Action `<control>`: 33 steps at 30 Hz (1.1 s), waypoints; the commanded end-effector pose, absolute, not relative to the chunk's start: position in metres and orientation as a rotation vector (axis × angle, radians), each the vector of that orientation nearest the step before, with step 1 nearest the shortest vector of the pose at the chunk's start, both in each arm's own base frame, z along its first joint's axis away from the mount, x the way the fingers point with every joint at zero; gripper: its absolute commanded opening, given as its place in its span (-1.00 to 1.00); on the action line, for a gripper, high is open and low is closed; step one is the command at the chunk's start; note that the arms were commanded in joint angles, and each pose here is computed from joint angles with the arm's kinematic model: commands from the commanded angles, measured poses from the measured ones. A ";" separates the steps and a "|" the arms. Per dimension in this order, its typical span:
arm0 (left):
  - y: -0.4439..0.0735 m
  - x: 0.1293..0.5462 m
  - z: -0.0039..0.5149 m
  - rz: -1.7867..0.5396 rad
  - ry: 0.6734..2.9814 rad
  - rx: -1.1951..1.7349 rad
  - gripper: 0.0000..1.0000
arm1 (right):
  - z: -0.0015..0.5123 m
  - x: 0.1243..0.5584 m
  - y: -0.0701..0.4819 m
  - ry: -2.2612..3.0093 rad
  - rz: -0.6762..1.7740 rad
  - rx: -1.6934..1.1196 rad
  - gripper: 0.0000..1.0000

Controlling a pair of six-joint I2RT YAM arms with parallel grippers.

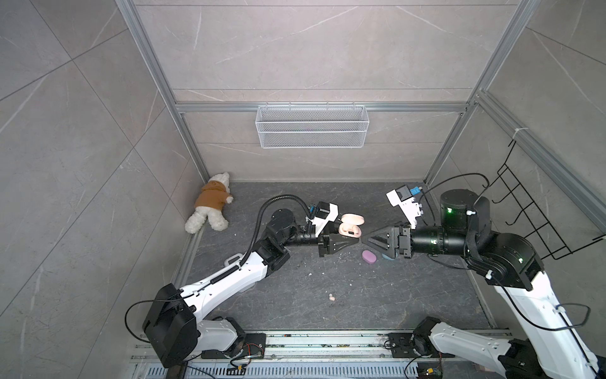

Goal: Insert the wireless bluetooth earbuds into the charging case
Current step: 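Move the right gripper back down over the second peach earbud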

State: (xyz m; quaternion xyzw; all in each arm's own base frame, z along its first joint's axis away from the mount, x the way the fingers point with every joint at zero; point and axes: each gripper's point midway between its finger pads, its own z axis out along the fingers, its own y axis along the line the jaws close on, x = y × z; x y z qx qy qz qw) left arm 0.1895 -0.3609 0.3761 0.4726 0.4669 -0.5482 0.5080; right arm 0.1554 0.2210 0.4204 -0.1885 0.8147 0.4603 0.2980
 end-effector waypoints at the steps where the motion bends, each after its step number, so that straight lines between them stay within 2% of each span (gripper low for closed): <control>1: -0.342 0.202 0.388 -1.248 1.097 1.069 -1.00 | 0.388 0.148 0.218 2.278 1.209 -0.490 0.55; 6: -0.321 0.214 0.388 -1.185 1.137 1.011 -1.00 | 0.338 0.148 0.220 2.374 1.169 -0.485 0.55; 10: -0.309 0.223 0.387 -1.129 1.167 0.990 -1.00 | 0.278 0.152 0.233 2.457 1.102 -0.504 0.55; 20: -0.286 0.255 0.383 -1.083 1.236 0.905 -1.00 | 0.139 0.154 0.266 2.674 0.690 -0.675 0.55; 28: -0.279 0.249 0.388 -1.082 1.248 0.878 -1.00 | 0.064 0.140 0.264 2.814 0.406 -0.765 0.47; 33: -0.276 0.245 0.387 -1.086 1.259 0.873 -1.00 | 0.040 0.143 0.258 2.814 0.207 -0.836 0.47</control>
